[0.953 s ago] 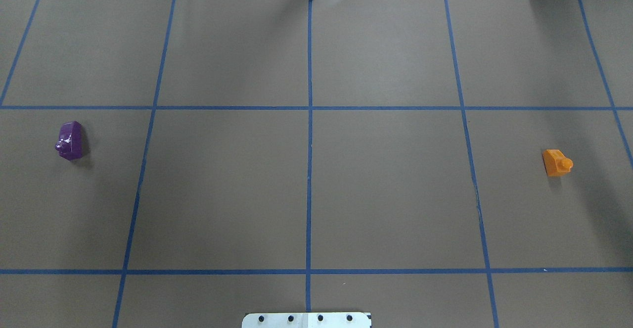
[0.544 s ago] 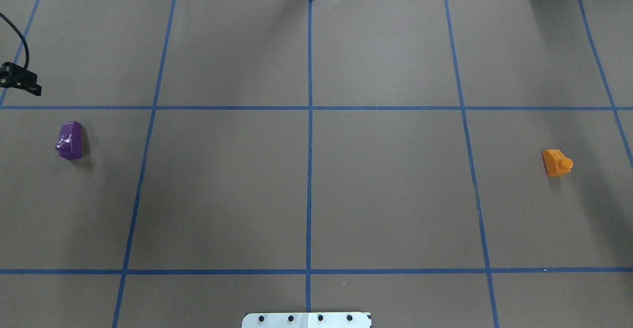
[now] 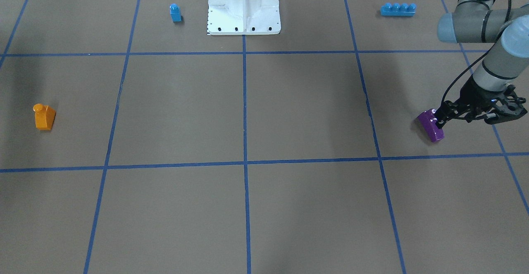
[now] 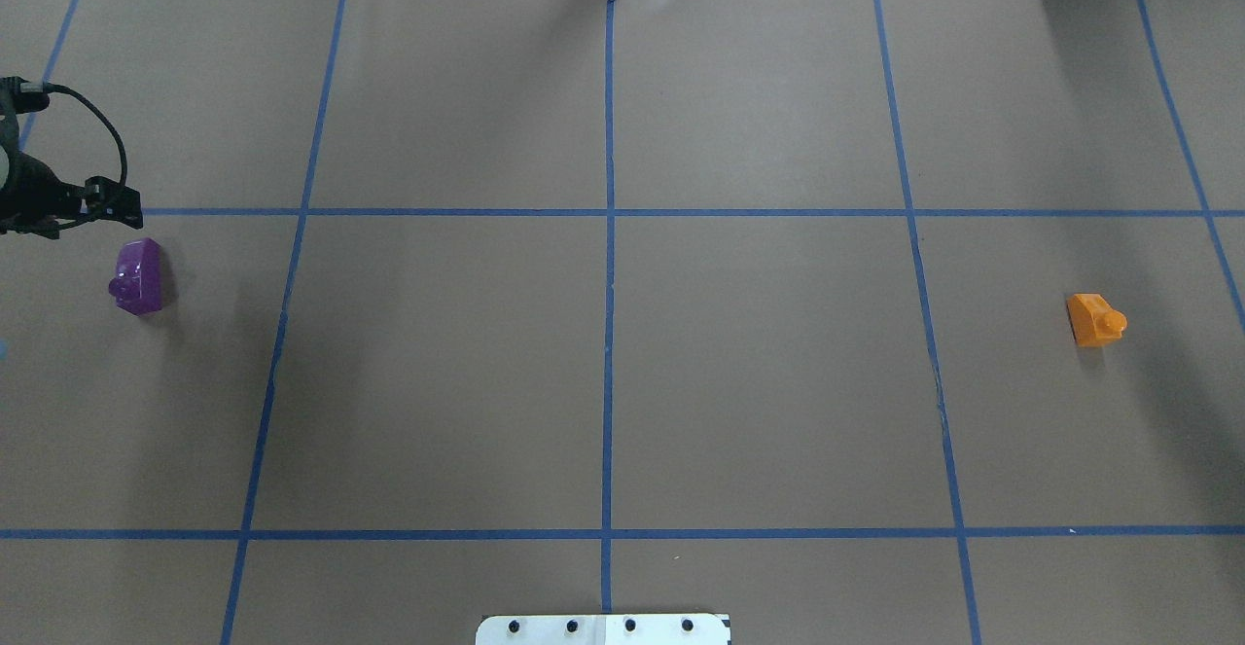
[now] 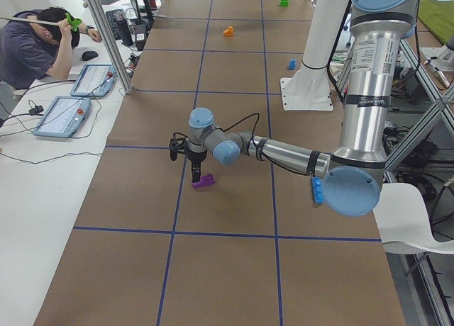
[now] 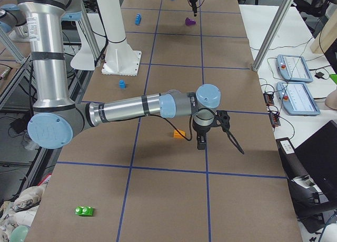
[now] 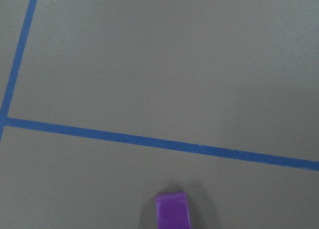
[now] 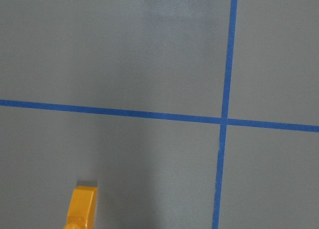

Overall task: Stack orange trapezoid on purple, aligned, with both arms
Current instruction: 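Lower the left gripper onto the purple trapezoid block and close it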

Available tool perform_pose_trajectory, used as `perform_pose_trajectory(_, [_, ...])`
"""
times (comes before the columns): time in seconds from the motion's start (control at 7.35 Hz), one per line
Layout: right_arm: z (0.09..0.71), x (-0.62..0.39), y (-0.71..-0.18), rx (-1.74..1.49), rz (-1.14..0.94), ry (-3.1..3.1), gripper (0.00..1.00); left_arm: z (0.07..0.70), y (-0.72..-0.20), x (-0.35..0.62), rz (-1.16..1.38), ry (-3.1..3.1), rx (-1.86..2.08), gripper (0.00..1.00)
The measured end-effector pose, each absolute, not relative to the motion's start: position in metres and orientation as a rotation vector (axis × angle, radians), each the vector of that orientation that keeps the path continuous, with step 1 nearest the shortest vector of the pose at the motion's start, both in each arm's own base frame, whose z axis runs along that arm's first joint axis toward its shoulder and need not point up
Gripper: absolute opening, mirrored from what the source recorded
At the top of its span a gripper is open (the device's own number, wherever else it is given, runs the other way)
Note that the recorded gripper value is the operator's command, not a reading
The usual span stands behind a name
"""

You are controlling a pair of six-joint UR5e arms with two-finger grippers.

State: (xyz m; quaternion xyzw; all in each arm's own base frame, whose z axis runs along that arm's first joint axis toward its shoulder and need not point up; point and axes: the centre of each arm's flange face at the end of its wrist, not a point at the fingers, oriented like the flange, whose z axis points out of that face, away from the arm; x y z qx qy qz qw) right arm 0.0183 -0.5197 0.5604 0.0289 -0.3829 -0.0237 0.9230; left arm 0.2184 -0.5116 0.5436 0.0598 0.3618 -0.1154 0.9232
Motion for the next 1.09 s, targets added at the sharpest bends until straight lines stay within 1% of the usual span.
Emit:
perform_pose_trajectory(0.54, [0.559,0.018,-0.52,0.062,-0.051,-0.786,1.0,0.568,-0.507,0.245,-0.235,0.714,0.088,1.0])
perform_pose_trajectory(1.09, [0.559,0.018,-0.52,0.062,-0.05,-0.786,1.0,0.575,-0.5,0.259,-0.215,0.709,0.069,1.0])
